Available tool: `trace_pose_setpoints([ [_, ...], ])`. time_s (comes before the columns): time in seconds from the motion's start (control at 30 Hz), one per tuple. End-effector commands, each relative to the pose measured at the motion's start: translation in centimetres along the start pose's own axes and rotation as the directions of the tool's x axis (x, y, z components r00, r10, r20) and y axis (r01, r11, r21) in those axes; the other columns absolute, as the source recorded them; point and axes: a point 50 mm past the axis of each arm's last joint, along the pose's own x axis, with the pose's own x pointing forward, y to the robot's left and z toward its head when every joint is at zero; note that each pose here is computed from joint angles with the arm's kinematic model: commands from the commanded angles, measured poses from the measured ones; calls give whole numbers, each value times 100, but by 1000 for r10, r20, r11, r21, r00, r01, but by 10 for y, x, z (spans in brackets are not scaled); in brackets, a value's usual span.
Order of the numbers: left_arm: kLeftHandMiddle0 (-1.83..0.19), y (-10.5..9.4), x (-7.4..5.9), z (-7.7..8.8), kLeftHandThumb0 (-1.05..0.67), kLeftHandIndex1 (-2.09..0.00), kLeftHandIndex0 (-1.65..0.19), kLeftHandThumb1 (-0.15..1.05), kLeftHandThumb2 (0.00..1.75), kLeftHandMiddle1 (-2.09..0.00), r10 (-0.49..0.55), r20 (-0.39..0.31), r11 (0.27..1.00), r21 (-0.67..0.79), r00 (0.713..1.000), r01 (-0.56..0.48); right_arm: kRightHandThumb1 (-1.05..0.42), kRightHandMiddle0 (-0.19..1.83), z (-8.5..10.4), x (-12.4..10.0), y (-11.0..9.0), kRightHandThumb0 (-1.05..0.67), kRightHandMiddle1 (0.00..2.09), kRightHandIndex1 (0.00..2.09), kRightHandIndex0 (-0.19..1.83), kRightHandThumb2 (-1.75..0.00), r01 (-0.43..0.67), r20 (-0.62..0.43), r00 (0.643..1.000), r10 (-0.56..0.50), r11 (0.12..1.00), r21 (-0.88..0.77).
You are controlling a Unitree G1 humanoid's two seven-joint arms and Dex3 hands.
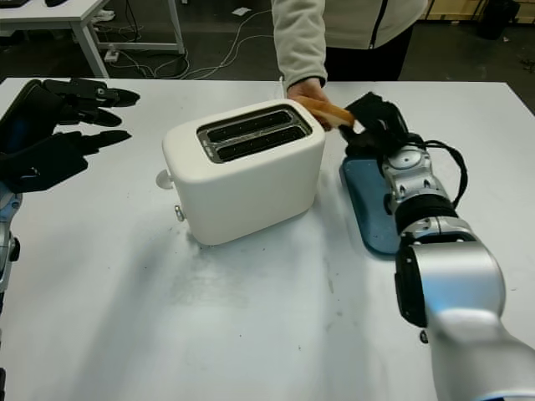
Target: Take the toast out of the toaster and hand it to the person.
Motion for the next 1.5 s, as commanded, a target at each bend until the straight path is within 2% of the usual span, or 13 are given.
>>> trace_pose_setpoints([
  [0.0, -74, -4, -4, -4, -32, 0, -83, 87, 1, -45, -7, -21, 1000, -20, 1000, 6, -92, 20, 0, -3, -7, -61, 1, 2, 20, -31, 0, 39, 999, 2, 998, -56],
  [0.13, -72, -4, -8, -6, -29, 0, -81, 88, 1, -44, -6, -43, 999, -33, 999, 5, -92, 3, -1, -9, -13, -60, 0, 0, 2, -20, -29, 89, 995, 34, 998, -58],
  [0.3, -70, -7, -17, -11, -31, 0, -80, 89, 1, -45, 23, -71, 997, -75, 997, -28, -92, 11, -3, -25, -17, -61, 4, 5, 10, -11, 56, 195, 980, -45, 997, -53],
  [0.4, -69, -8, -25, -10, -30, 0, -79, 91, 2, -44, 37, -88, 996, -74, 995, -44, -92, 18, -8, -43, -9, -55, 6, 7, 16, -9, 85, 260, 961, -97, 995, 55],
  [0.5, -69, -10, -35, -4, -23, 0, -78, 91, 2, -44, 60, -86, 995, -72, 995, -66, -92, 18, -10, -67, 7, -54, 5, 6, 16, -12, 64, 330, 937, -111, 987, 150],
  [0.6, -65, -16, -47, -2, -23, 0, -76, 92, 4, -43, 89, -106, 986, -131, 990, -103, -92, 18, -7, -93, 28, -50, 4, 4, 14, -18, 22, 388, 916, -106, 977, 213],
  [0.77, -53, -36, -69, 2, -26, 0, -60, 92, 20, -37, 123, -167, 951, -262, 978, -164, -92, 20, -10, -132, 67, -52, 3, 4, 14, -26, -30, 389, 915, -109, 942, 333],
  [0.9, -44, -52, -81, 9, -28, 0, -50, 92, 23, -34, 187, -185, 897, -368, 965, -245, -92, 17, -13, -147, 90, -52, 1, 3, 13, -34, -35, 395, 908, -141, 913, 407],
  [1.03, -27, -71, -93, 14, -30, 0, -32, 92, 37, -27, 205, -210, 844, -457, 956, -281, -92, 12, -18, -156, 111, -54, 0, 1, 9, -44, -29, 347, 924, -158, 878, 478],
  [1.13, -17, -86, -100, 13, -28, 0, -22, 92, 44, -24, 205, -234, 808, -507, 950, -299, -92, 8, -22, -158, 120, -58, 0, 0, 6, -48, -22, 318, 936, -153, 874, 486],
  [1.27, -10, -106, -109, 8, -39, 0, -14, 92, 50, -21, 154, -301, 787, -538, 941, -301, -92, 8, -28, -156, 125, -54, 0, 1, 7, -53, 7, 289, 942, -168, 874, 486],
  [1.37, -13, -118, -110, 6, -40, -2, -16, 92, 51, -22, 142, -331, 778, -546, 933, -312, -92, 9, -33, -154, 128, -55, 1, 1, 8, -55, 24, 253, 953, -164, 878, 478],
  [1.47, -19, -126, -108, 5, -39, -5, -22, 92, 53, -25, 134, -324, 794, -530, 936, -297, -92, 11, -37, -152, 131, -51, 2, 3, 11, -55, 35, 227, 960, -164, 874, 484],
])
